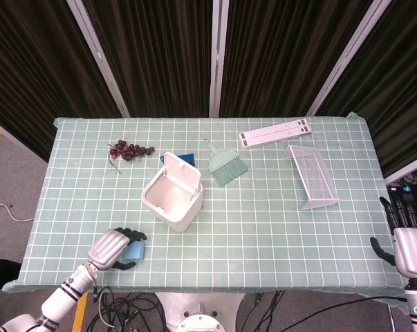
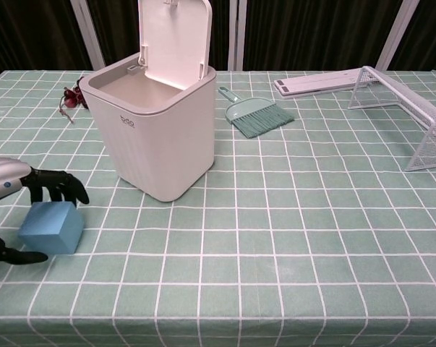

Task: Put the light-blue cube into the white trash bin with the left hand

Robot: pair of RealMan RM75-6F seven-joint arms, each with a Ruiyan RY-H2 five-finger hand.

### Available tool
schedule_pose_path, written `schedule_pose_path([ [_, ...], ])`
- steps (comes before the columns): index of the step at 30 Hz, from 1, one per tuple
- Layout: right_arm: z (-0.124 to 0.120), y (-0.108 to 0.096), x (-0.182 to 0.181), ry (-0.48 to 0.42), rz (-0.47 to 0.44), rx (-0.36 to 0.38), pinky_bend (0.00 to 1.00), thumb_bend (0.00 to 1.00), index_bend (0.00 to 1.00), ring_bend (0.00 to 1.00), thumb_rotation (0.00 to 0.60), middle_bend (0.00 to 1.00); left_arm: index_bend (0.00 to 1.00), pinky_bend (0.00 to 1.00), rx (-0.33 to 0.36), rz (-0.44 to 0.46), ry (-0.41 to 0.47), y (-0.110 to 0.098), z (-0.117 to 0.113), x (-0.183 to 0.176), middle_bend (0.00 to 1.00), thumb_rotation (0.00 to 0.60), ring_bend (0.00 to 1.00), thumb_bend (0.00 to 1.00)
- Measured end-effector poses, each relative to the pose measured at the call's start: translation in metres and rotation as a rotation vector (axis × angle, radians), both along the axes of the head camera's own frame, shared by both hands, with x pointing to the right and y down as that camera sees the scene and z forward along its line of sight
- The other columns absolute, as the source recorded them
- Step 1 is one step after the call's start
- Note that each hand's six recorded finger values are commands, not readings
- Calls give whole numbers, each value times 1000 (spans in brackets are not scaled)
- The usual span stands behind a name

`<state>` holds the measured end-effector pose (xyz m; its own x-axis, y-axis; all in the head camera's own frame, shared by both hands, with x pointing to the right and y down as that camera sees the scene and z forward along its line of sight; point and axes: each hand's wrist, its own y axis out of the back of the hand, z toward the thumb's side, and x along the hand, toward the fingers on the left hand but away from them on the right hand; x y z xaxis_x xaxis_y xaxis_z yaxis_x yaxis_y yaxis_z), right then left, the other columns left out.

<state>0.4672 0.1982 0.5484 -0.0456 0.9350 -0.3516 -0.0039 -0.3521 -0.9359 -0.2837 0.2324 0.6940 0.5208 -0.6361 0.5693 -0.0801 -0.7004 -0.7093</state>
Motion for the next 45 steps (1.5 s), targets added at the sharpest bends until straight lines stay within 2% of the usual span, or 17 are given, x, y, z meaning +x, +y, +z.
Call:
schedule_pose_path([
  [6,0,0,1,-2,3,-2,0,214,0,0,600,0,453,595,32,-16,12,-3,-3,2,525,600,523,296],
  [13,-2,0,2,-1,4,5,0,215,0,0,600,0,463,596,117,-59,1,-20,-25,-11,526,600,524,311],
  [20,-3,1,3,2,11,8,0,216,0,0,600,0,465,596,270,-140,-80,-63,-69,-52,526,600,524,371],
  [26,-5,2,2,3,8,11,0,219,0,0,600,0,465,596,413,-190,-42,-107,-118,-60,526,600,524,371],
  [31,-2,3,-1,0,0,2,0,221,0,0,600,0,455,598,405,-198,62,-129,-133,-45,521,600,518,371],
  [35,1,3,-4,-3,-9,-4,0,221,0,0,600,0,455,595,373,-161,159,-148,-138,-17,519,600,517,371],
  [39,0,1,-6,-3,-17,2,0,222,0,0,600,0,455,595,342,-114,207,-161,-137,11,519,600,517,371],
  [45,2,2,-4,1,-9,-4,0,221,0,0,600,0,454,594,296,-58,255,-168,-127,50,512,600,511,369],
])
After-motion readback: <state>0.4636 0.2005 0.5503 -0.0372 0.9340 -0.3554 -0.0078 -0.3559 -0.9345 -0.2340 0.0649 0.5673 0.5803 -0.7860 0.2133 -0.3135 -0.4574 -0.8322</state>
